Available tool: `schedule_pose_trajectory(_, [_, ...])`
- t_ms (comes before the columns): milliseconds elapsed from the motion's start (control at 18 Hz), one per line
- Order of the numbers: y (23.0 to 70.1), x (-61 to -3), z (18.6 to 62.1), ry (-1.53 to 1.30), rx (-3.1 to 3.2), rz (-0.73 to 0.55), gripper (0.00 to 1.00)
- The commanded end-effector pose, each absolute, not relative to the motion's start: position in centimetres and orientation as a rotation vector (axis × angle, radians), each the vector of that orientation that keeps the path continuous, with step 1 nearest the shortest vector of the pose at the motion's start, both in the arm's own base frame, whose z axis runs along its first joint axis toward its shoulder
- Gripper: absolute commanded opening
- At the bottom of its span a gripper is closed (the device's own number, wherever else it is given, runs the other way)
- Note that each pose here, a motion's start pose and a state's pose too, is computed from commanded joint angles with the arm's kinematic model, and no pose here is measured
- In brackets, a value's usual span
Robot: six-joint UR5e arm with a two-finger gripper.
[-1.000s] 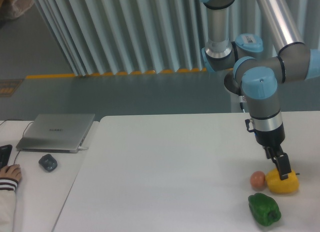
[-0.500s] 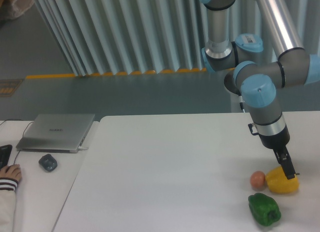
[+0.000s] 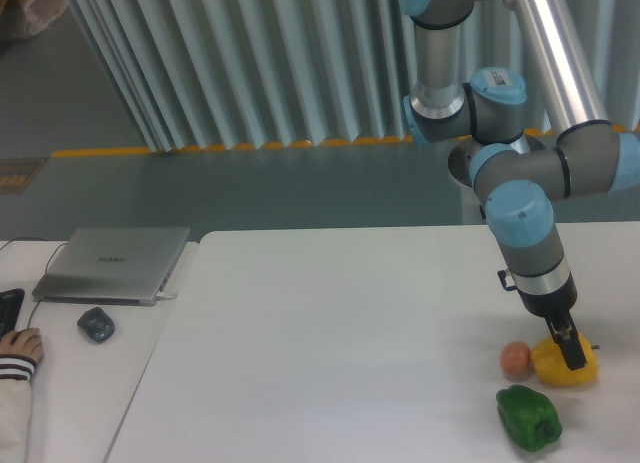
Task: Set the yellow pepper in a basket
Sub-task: 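Close the gripper around the top of the yellow pepper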
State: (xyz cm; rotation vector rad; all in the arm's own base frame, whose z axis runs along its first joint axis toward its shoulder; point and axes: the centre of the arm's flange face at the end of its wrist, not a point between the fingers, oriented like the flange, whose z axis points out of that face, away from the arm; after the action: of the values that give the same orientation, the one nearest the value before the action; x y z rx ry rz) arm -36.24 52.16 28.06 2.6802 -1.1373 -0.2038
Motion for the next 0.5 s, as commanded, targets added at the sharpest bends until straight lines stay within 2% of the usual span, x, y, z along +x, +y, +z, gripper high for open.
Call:
schedule_pose_trajectory(278, [52.53, -36.62, 27.55, -1.125, 2.683, -0.200, 1.00])
schedule_pose_trajectory(333, [52.53, -36.64, 27.46, -1.122, 2.682, -0.199, 0.87])
schedule_pose_trajectory(389, [52.55, -36.66, 27.62, -1.124, 2.682, -0.203, 0.62])
schedule_pose_trajectory(444, [52.54, -36.65, 27.61, -1.128, 2.680, -0.200, 0.47])
schedule_pose_trajectory(500, [52.52, -36.64, 27.71, -1.124, 2.682, -0.203, 0.37])
